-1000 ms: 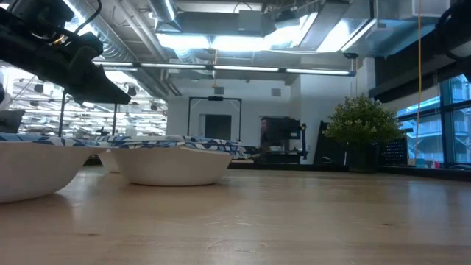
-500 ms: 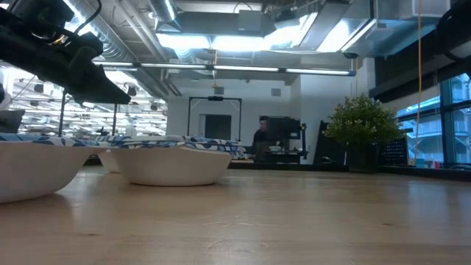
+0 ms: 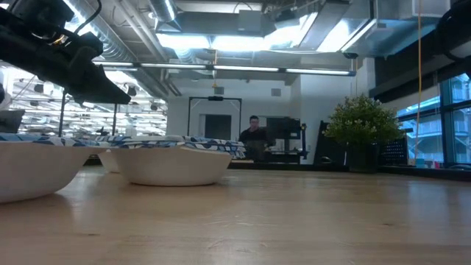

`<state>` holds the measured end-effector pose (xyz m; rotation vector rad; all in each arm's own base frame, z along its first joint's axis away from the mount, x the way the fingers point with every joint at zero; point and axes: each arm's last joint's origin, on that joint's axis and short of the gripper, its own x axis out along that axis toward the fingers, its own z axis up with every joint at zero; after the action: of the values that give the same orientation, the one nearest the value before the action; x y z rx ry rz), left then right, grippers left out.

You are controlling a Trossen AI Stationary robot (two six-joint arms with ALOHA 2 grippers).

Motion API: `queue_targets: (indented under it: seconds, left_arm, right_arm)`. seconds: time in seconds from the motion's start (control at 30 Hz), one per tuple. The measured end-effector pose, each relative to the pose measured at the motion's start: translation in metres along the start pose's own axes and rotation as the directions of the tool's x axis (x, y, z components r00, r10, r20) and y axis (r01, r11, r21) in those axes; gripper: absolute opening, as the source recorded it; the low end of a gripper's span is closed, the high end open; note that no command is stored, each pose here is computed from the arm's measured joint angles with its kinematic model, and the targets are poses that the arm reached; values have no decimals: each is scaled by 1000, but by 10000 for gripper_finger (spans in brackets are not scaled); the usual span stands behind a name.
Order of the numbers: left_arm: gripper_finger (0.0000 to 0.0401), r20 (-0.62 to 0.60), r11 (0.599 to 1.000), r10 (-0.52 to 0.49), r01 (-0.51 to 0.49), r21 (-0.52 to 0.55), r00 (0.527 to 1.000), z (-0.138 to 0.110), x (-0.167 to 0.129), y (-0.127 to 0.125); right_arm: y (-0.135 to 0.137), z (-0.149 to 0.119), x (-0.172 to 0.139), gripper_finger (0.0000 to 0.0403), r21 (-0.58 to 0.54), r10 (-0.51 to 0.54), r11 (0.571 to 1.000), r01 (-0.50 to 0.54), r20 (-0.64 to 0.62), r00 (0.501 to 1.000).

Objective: Nest bowls inside each other
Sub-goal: Stack the white patterned bowl on top of the other white patterned bowls

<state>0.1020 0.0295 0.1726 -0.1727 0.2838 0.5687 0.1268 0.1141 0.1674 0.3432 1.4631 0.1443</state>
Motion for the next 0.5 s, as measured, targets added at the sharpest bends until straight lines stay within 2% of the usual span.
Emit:
queue_targets:
  seconds: [0.37,0.5]
  left_arm:
    - [69,0,1000,0,0,0,1000,0,0,0]
    - [69,0,1000,0,0,0,1000,0,0,0]
  right_arm:
    - [0,0,1,115,-1,-2,1000,2,-4,1000]
    - [0,1,8,115,5,-22,1000,23,-42,999]
